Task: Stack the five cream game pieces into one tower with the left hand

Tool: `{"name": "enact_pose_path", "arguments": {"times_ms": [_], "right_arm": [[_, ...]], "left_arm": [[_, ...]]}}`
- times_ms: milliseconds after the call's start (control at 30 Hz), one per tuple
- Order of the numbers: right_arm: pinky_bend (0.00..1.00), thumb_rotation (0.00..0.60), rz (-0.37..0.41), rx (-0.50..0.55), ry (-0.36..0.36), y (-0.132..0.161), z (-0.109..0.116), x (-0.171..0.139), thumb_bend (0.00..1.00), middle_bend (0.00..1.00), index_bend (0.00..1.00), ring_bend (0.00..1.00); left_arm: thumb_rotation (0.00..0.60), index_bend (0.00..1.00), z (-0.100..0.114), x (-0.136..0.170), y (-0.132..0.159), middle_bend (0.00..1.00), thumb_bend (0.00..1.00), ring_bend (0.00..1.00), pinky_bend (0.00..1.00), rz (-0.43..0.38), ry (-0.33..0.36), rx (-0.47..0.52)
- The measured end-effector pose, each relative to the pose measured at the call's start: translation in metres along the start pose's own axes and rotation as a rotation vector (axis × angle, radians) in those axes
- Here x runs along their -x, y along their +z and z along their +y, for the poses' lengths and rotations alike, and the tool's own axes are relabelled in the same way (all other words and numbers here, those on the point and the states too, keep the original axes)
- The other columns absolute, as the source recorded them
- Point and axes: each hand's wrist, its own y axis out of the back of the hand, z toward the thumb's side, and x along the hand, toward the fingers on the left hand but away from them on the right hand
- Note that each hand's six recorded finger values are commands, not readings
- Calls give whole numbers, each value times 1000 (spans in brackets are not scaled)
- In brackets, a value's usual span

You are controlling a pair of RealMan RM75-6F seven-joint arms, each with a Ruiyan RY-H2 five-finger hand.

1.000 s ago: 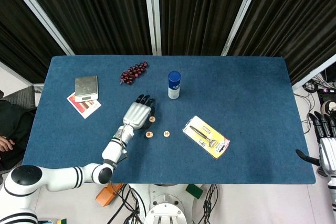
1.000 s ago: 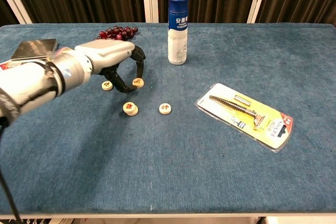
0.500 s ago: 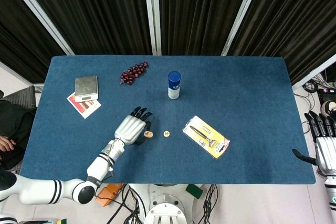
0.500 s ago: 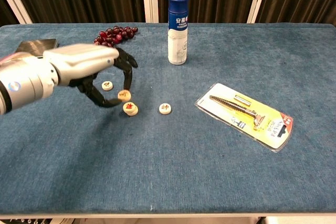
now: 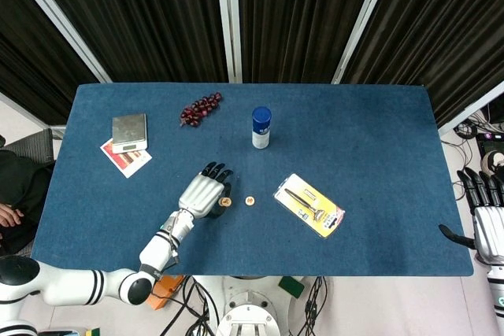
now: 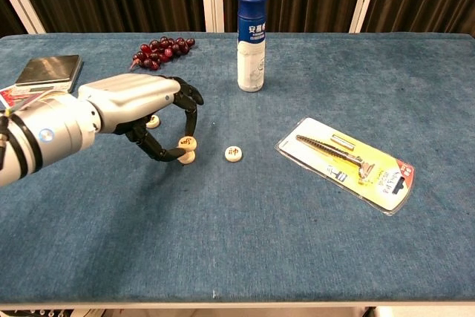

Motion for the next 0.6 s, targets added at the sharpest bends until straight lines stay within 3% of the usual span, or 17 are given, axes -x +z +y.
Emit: {"name": "enact_pose_path", "arguments": {"times_ms": [600], "right_arm": [[60,600,-1,1,-2,0,0,-1,174,99,0,0]], "left_arm": [[600,473,-2,-2,-2,111,340,0,3,14,-5,-31]]}}
